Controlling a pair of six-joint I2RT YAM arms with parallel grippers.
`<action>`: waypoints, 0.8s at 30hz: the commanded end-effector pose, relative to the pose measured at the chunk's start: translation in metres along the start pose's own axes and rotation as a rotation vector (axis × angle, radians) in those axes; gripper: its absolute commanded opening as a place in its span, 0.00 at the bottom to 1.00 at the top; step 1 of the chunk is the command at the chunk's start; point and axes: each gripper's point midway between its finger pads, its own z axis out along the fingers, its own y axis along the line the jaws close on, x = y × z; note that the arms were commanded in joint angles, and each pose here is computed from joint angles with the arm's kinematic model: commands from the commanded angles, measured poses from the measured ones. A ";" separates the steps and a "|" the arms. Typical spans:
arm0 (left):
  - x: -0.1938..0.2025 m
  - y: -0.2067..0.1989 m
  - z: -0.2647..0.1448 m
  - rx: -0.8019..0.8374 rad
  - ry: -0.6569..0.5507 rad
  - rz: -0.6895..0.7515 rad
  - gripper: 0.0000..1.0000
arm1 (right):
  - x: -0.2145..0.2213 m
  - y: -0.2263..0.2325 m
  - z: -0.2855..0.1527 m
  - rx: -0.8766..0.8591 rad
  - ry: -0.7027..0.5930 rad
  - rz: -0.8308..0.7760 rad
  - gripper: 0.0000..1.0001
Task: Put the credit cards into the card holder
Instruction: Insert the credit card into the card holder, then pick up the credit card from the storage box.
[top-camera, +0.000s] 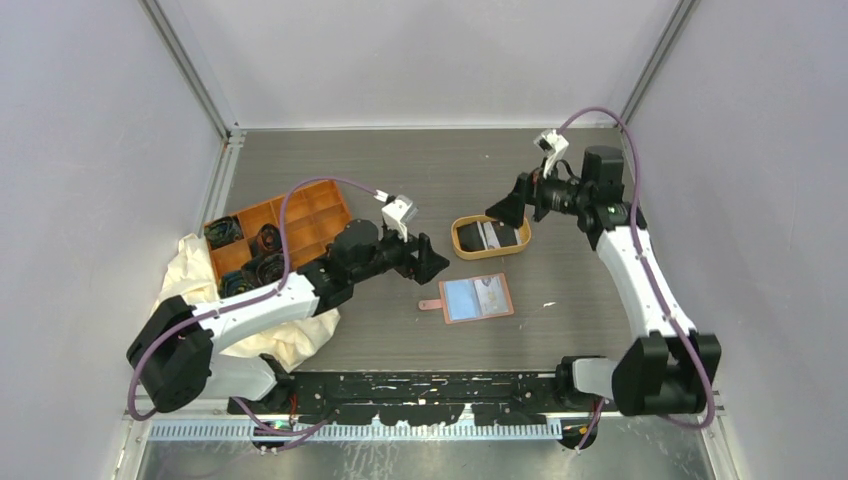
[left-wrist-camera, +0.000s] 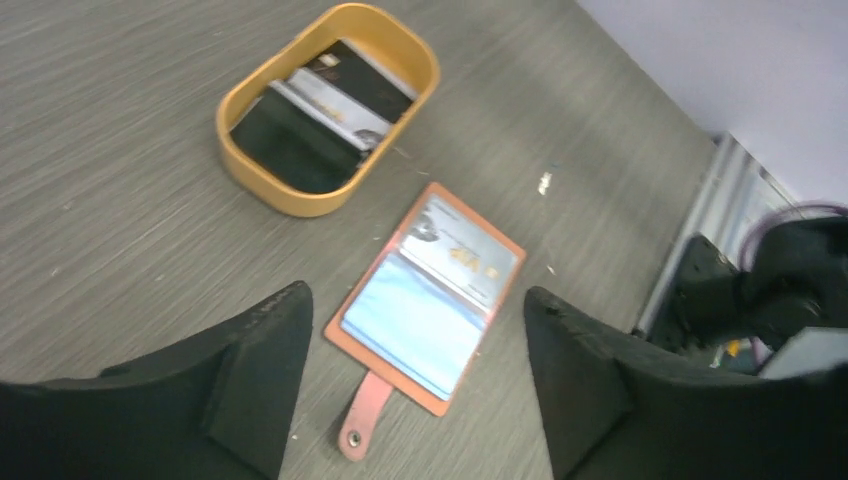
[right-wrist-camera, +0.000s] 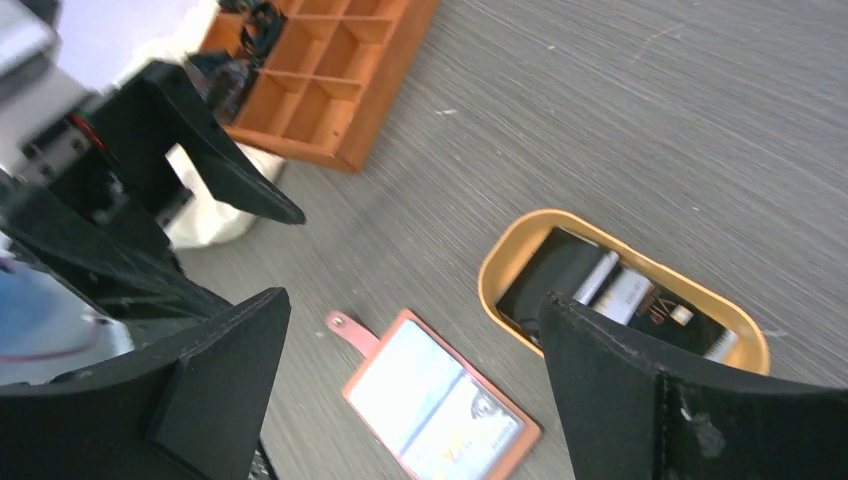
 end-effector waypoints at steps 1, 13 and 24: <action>-0.010 0.053 -0.006 -0.260 -0.081 0.065 0.90 | -0.043 -0.001 0.019 -0.110 -0.069 0.159 1.00; -0.008 0.060 0.049 -0.135 -0.181 -0.063 0.84 | 0.035 -0.086 0.068 0.087 0.139 0.347 0.94; 0.006 0.109 0.075 -0.228 -0.131 -0.096 0.65 | 0.096 -0.101 0.099 0.138 0.337 0.470 0.66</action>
